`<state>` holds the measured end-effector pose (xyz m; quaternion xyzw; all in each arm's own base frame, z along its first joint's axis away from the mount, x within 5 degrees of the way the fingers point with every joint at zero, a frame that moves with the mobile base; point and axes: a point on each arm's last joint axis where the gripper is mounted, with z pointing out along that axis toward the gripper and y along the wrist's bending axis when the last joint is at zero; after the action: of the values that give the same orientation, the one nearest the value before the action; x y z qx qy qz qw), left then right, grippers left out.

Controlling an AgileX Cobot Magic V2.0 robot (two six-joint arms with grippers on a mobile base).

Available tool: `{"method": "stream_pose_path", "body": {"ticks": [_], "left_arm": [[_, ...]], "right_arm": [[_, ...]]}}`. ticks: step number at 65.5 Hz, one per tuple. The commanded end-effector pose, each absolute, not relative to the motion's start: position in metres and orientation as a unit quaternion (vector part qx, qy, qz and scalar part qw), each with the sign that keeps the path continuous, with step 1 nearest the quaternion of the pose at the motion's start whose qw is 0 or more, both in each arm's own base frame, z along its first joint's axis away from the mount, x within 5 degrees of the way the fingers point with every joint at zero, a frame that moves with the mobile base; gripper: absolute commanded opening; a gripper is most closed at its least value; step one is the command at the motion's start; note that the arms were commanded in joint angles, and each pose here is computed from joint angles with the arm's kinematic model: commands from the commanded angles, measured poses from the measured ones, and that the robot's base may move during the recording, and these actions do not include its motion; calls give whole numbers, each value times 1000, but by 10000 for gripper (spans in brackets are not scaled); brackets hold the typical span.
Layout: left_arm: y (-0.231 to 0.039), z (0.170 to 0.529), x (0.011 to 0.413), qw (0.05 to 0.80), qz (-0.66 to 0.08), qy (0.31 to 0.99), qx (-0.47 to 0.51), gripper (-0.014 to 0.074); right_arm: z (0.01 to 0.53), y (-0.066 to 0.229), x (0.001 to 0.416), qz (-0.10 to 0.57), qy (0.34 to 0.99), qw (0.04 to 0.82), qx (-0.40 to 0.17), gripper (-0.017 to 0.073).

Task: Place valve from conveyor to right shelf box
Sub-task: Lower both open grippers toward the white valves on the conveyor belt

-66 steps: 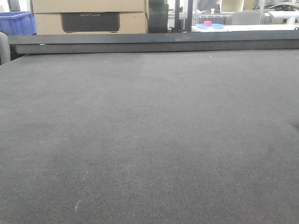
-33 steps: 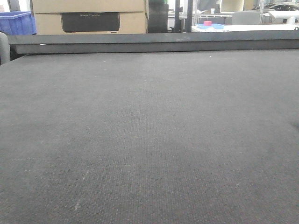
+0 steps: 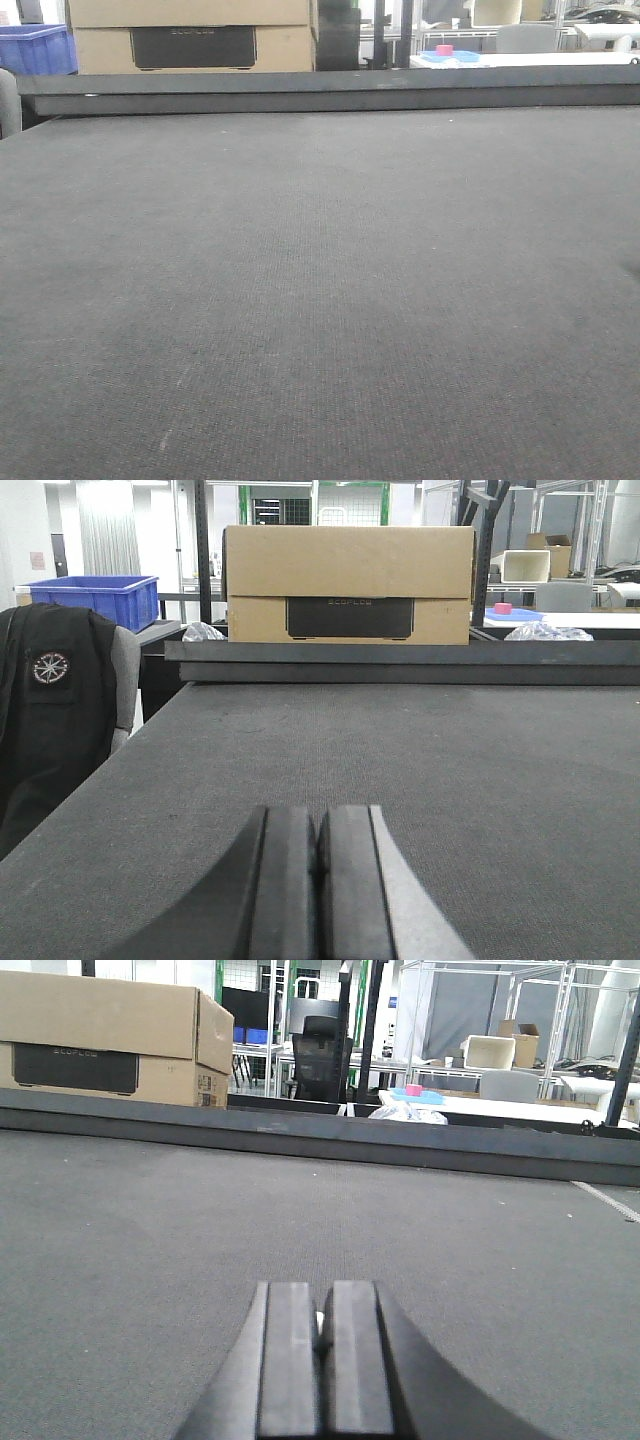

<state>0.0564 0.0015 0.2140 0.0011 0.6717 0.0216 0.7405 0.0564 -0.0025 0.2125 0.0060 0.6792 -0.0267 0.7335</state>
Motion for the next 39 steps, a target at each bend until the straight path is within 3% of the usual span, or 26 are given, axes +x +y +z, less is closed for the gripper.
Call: {"method": "stream_pose_path", "body": {"ticks": [1,23,39], "left_arm": [[1,217,56,750,24,661,4,-111],[3,289,39,678,25,735,-6,-111],[2,333,84,566,6,824,-15,-111]], "right_arm": [[216,-3,56,-34,677,735,3,-164],[291,-1,44,-19,726,688,7,-164],[344,-3,88,-13,815,579,5,-164]]}}
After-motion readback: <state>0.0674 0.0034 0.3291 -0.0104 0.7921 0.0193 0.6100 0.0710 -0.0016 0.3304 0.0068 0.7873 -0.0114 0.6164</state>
